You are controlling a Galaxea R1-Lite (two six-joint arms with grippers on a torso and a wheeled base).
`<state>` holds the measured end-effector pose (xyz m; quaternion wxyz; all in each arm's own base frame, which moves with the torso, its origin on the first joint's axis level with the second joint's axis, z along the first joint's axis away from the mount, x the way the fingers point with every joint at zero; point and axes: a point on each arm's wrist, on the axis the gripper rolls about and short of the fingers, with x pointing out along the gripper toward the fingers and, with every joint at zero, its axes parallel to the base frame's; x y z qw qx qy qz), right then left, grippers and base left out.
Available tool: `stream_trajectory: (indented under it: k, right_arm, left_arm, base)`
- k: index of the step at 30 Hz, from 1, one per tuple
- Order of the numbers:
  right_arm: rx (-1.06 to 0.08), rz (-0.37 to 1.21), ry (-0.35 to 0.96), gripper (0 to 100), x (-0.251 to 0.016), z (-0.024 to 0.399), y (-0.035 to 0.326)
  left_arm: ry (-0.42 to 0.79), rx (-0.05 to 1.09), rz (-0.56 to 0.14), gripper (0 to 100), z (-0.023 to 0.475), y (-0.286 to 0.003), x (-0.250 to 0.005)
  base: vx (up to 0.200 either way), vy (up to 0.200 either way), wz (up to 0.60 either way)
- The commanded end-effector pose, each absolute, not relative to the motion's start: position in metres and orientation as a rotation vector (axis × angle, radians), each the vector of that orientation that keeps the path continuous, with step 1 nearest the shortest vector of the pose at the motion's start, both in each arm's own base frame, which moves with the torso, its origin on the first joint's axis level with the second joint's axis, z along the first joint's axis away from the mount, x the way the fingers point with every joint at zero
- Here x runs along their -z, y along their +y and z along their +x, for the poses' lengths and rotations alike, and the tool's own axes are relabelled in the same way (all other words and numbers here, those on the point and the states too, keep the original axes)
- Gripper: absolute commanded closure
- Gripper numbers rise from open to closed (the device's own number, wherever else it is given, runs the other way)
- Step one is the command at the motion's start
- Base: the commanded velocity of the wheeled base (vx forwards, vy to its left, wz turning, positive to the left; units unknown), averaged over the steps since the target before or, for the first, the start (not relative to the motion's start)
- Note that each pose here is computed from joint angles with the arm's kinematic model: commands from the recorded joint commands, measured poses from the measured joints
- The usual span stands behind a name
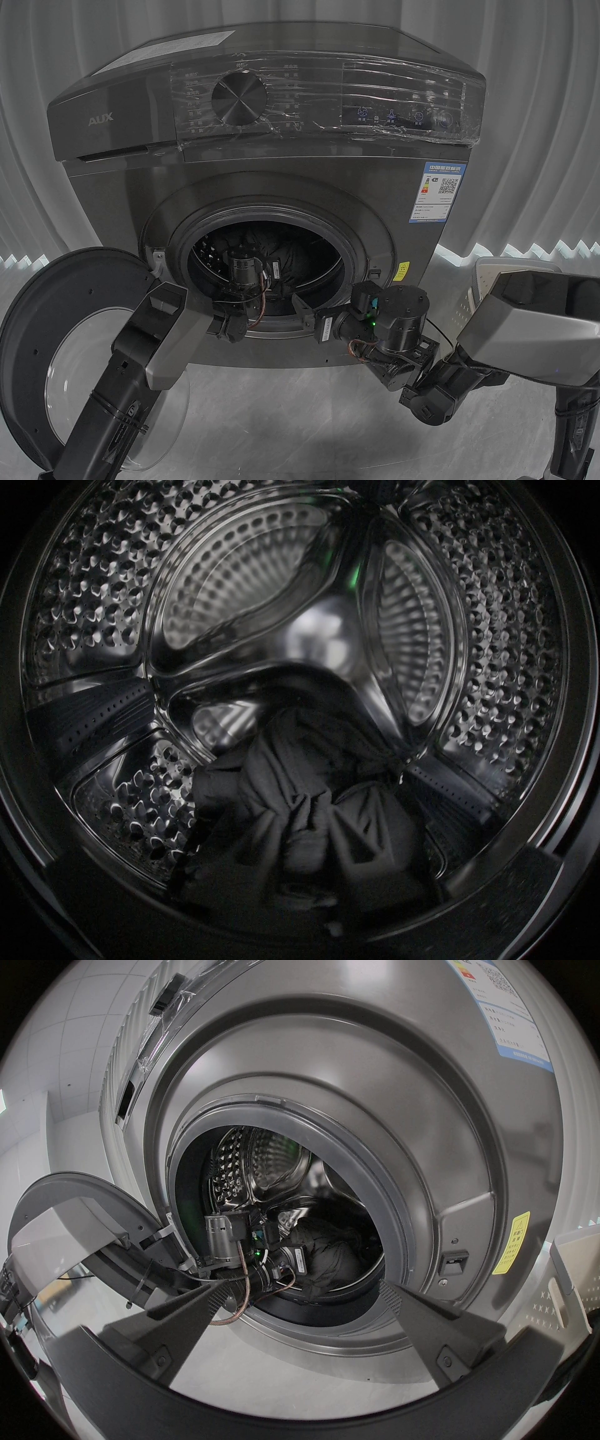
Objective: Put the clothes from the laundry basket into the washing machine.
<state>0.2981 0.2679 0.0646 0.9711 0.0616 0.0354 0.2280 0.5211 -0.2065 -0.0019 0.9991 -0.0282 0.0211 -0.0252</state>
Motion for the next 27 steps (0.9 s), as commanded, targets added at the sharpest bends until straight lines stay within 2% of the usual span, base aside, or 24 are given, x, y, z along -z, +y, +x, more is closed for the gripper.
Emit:
stream_trajectory:
  k: [1, 2, 3, 7, 10, 16, 21, 22, 27]
  right_arm:
    - [-0.459, 0.124, 0.073, 0, -0.064, 0.298, 0.268]
    - [-0.459, 0.124, 0.073, 0, -0.064, 0.299, 0.268]
    - [-0.461, 0.123, 0.075, 0, -0.063, 0.298, 0.268]
    - [-0.461, 0.124, 0.074, 0, -0.064, 0.298, 0.268]
    - [-0.461, 0.122, 0.076, 0, -0.063, 0.298, 0.268]
    - [-0.460, 0.122, 0.078, 0, -0.062, 0.298, 0.268]
    - [-0.461, 0.123, 0.075, 0, -0.062, 0.298, 0.269]
    - [-0.461, 0.124, 0.074, 0, -0.062, 0.298, 0.269]
    - [-0.461, 0.125, 0.071, 0, -0.062, 0.299, 0.269]
  left_arm:
    - [0.023, 0.056, -0.070, 0, 0.520, -0.209, -0.006]
    - [-0.004, 0.065, -0.093, 0, 0.518, -0.212, -0.022]
    - [0.003, 0.069, -0.095, 0, 0.516, -0.214, -0.026]
    - [0.062, 0.098, -0.076, 0, 0.504, -0.219, -0.021]
    - [0.144, 0.165, -0.049, 0, 0.491, -0.225, 0.001]
    - [0.189, 0.179, -0.031, 0, 0.488, -0.228, 0.024]
    - [0.191, 0.175, -0.024, 0, 0.491, -0.227, 0.027]
    - [0.191, 0.173, -0.025, 100, 0.491, -0.226, 0.026]
    - [0.186, 0.172, -0.027, 100, 0.493, -0.226, 0.025]
  base:
    - [0.000, 0.000, 0.00]
    - [0.000, 0.000, 0.00]
    - [0.000, 0.000, 0.00]
    - [0.000, 0.000, 0.00]
    - [0.000, 0.000, 0.00]
    - [0.000, 0.000, 0.00]
    - [0.000, 0.000, 0.00]
    - [0.000, 0.000, 0.00]
    - [0.000, 0.000, 0.00]
